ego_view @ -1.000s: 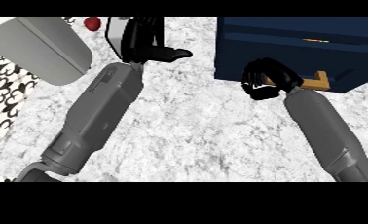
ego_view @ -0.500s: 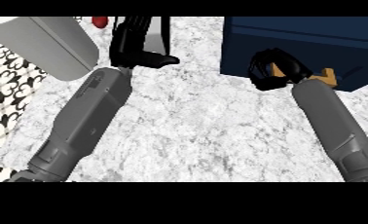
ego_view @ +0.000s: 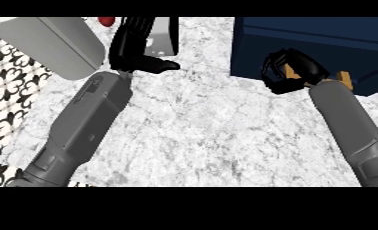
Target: Pick up the cup, place it into the drawer and close the drawer
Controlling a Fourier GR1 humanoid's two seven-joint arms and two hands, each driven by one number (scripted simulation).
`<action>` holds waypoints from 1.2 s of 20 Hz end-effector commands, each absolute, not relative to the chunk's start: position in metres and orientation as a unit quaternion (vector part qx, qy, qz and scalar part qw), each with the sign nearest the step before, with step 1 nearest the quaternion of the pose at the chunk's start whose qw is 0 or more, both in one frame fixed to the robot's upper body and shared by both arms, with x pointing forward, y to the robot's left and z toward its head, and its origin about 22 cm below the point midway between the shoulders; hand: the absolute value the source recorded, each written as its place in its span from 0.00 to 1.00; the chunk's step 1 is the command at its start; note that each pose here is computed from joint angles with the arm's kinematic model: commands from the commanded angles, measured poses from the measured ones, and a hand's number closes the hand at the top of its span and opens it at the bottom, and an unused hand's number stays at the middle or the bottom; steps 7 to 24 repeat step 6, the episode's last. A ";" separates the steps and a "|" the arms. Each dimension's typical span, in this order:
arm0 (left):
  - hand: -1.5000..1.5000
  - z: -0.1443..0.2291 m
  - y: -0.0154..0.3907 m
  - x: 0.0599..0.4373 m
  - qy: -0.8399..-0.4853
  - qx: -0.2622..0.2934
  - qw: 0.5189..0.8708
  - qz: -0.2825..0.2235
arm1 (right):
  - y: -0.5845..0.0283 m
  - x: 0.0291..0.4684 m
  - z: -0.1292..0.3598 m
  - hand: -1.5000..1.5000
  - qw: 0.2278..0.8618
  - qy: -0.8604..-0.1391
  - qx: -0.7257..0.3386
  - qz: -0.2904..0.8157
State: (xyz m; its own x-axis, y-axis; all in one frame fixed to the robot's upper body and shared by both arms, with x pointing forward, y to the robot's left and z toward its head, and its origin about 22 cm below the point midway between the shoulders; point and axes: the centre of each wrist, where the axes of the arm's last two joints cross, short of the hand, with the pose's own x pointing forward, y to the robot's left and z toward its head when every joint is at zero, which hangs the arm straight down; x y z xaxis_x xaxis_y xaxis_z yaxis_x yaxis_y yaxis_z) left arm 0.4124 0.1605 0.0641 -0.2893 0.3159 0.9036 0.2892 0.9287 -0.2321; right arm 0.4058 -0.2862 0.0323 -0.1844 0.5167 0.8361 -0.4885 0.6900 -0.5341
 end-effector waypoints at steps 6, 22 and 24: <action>0.00 0.061 0.161 0.408 -0.798 -0.206 0.566 0.010 | -0.318 0.435 0.121 1.00 0.606 -0.707 -0.121 0.344; 0.00 0.061 0.161 0.408 -0.798 -0.206 0.566 0.010 | -0.318 0.435 0.121 1.00 0.606 -0.707 -0.121 0.344; 0.00 0.061 0.161 0.408 -0.798 -0.206 0.566 0.010 | -0.318 0.435 0.121 1.00 0.606 -0.707 -0.121 0.344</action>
